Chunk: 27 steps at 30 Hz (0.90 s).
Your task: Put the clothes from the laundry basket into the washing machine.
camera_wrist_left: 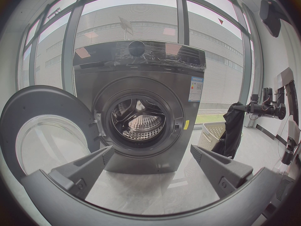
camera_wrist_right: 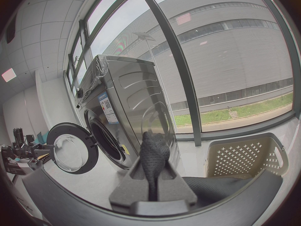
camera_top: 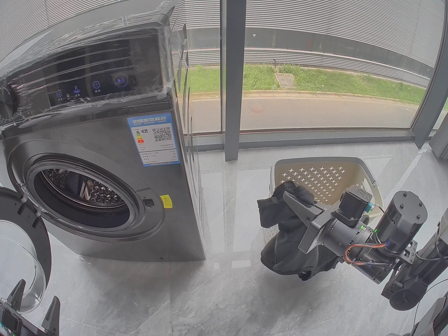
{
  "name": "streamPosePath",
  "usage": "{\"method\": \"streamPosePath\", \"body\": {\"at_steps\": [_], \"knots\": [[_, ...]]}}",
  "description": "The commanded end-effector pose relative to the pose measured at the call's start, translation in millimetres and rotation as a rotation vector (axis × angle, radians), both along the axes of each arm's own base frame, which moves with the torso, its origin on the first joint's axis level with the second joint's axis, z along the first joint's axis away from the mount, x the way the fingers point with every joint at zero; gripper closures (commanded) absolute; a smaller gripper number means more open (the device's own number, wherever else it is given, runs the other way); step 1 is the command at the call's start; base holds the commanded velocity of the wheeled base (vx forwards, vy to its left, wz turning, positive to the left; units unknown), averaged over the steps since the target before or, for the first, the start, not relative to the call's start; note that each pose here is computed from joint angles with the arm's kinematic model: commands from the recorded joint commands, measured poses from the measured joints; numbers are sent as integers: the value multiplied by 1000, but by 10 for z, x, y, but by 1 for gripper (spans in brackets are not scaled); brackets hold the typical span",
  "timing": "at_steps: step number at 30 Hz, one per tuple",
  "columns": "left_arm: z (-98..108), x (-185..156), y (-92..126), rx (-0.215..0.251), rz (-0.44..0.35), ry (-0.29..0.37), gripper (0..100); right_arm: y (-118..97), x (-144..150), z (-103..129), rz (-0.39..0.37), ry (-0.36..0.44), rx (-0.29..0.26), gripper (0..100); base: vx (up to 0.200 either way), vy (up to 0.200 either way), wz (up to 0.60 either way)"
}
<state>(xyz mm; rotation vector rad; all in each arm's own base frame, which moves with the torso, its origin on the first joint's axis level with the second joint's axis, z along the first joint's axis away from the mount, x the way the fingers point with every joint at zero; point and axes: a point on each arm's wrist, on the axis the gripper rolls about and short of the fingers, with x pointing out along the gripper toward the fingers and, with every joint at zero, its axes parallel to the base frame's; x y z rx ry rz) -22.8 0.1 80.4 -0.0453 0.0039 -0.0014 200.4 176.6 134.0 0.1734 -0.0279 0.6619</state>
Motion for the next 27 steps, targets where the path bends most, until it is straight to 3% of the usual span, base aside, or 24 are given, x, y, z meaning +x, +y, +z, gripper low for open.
{"method": "streamPosePath", "body": {"at_steps": [1, 11, 20, 27], "knots": [[-50, -2, 0, -1, 1, -1, 0, 3, -5, 3, 2, -2, 0, 100, -200, 0, 0], [-50, -2, 0, -1, 1, -1, 0, 0, -2, -4, 2, 1, -2, 100, -200, 0, 0], [-50, -2, 0, -1, 3, -1, 0, -2, -11, -13, 6, 4, -5, 100, 0, 0, 0], [-50, -2, 0, -1, 3, -1, 0, 0, -16, -24, 10, 8, -9, 100, 0, 200, 0]]}}
